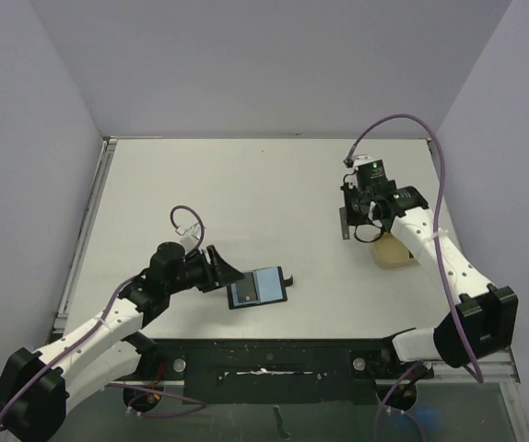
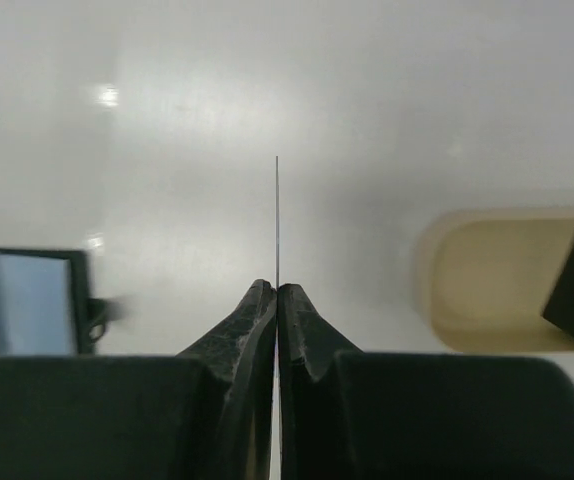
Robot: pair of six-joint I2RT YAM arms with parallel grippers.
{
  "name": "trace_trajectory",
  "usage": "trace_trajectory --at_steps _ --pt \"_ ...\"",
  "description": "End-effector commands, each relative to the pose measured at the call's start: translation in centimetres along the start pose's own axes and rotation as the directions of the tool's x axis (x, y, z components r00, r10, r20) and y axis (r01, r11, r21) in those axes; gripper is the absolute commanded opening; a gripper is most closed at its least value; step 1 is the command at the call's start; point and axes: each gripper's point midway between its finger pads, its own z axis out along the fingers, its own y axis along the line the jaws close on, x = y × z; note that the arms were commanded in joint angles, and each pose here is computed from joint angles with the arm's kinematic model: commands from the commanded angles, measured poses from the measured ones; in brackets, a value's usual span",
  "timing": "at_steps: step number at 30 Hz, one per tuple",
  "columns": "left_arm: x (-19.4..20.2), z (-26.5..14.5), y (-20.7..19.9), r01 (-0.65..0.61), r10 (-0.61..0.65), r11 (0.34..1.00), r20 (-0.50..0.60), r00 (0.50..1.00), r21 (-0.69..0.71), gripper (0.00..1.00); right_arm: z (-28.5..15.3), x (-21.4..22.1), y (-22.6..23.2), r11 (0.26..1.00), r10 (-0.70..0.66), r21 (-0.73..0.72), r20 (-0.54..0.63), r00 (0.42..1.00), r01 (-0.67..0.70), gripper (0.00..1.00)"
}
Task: Put the credit cards into the card holder
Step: Pick up the credit card from the storage box.
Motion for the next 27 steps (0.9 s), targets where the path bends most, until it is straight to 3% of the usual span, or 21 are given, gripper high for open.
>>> trace_trajectory --at_steps 1,4,9,16,23,27 --pt "-2.9 -0.9 -6.4 -0.029 0.018 0.978 0.058 0.998 0.208 0.45 -4.6 -3.0 7.7 0.931 0.099 -0.365 0.210 0.973 -0.016 0.00" --pt "-3.3 -1.3 -7.8 -0.014 -0.005 0.965 0.073 0.997 0.263 0.46 -6.2 -1.9 11.2 0.850 0.143 -0.528 0.217 0.966 -0.007 0.00" --pt "-4.7 -1.7 -10.3 0.011 -0.053 0.931 0.106 0.993 0.365 0.45 -10.2 -0.6 16.0 0.597 0.265 -0.802 0.197 0.944 0.000 0.00" --pt "-5.1 -2.3 -13.2 0.003 -0.051 0.876 0.086 0.995 0.482 0.45 -13.2 0.8 19.4 0.343 0.323 -0.939 0.121 0.939 0.003 0.00" --pt "-5.2 -2.0 -12.9 0.019 -0.067 0.879 0.082 0.994 0.477 0.45 -14.1 2.3 21.7 0.214 0.306 -0.977 0.059 0.950 -0.009 0.00" --pt "-5.0 -2.2 -13.1 0.031 -0.077 0.869 0.073 0.994 0.493 0.44 -13.7 3.0 22.8 0.195 0.286 -0.980 0.029 0.958 -0.029 0.00"
